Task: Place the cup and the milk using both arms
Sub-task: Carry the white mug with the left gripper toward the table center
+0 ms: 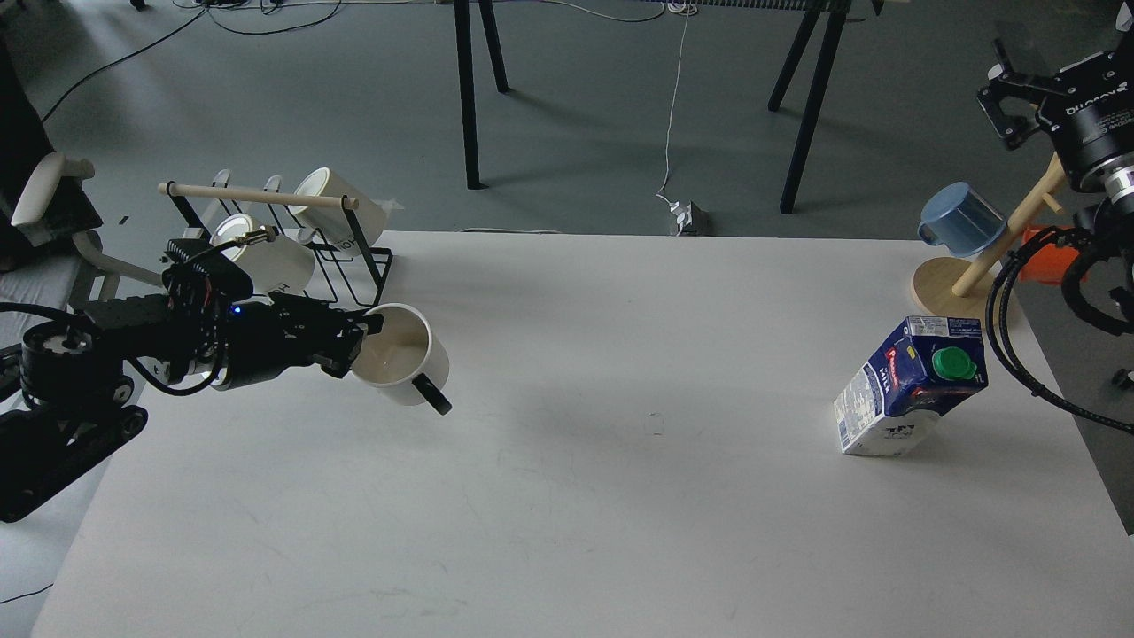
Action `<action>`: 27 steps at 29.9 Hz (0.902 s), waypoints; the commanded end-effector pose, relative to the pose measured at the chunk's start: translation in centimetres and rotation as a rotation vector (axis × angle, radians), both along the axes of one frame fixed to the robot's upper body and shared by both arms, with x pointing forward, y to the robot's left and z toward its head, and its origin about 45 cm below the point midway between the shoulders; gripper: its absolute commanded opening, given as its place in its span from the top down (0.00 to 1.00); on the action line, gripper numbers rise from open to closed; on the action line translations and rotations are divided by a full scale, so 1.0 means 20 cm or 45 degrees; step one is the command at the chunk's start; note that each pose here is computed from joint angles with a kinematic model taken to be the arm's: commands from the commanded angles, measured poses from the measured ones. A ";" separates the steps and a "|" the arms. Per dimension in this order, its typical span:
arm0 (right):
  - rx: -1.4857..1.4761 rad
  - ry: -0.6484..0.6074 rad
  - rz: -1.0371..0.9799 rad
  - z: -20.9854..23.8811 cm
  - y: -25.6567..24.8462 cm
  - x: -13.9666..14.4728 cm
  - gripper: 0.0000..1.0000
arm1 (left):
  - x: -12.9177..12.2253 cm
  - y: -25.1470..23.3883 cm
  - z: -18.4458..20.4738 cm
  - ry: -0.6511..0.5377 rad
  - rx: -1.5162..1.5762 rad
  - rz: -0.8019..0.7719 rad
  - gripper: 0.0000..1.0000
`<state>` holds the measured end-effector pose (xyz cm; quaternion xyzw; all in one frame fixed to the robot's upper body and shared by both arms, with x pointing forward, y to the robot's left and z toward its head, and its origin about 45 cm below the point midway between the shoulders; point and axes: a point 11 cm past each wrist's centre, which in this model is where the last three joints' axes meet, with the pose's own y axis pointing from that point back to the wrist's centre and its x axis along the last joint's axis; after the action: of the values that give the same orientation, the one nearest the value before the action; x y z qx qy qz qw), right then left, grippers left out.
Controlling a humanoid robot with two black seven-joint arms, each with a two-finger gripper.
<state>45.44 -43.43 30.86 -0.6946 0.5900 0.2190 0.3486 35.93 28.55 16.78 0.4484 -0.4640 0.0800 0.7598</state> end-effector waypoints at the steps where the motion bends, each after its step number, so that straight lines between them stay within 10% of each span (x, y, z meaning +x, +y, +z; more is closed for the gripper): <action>1: -0.021 -0.008 -0.022 0.03 -0.05 -0.01 0.00 | 0.03 -0.22 -0.02 -0.039 0.021 -0.094 0.98; 11: -0.040 -0.019 -0.075 0.07 -0.16 -0.06 0.00 | -0.07 -0.92 -0.07 0.041 -0.054 -0.354 0.98; 27: -0.063 -0.014 -0.093 0.08 -0.21 -0.08 0.00 | -0.31 -1.16 -0.27 0.181 -0.043 -0.421 0.91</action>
<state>43.82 -47.71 32.55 -0.6820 0.6185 0.1872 0.3426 29.96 6.10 11.61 0.3600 -0.4788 -0.0684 0.7978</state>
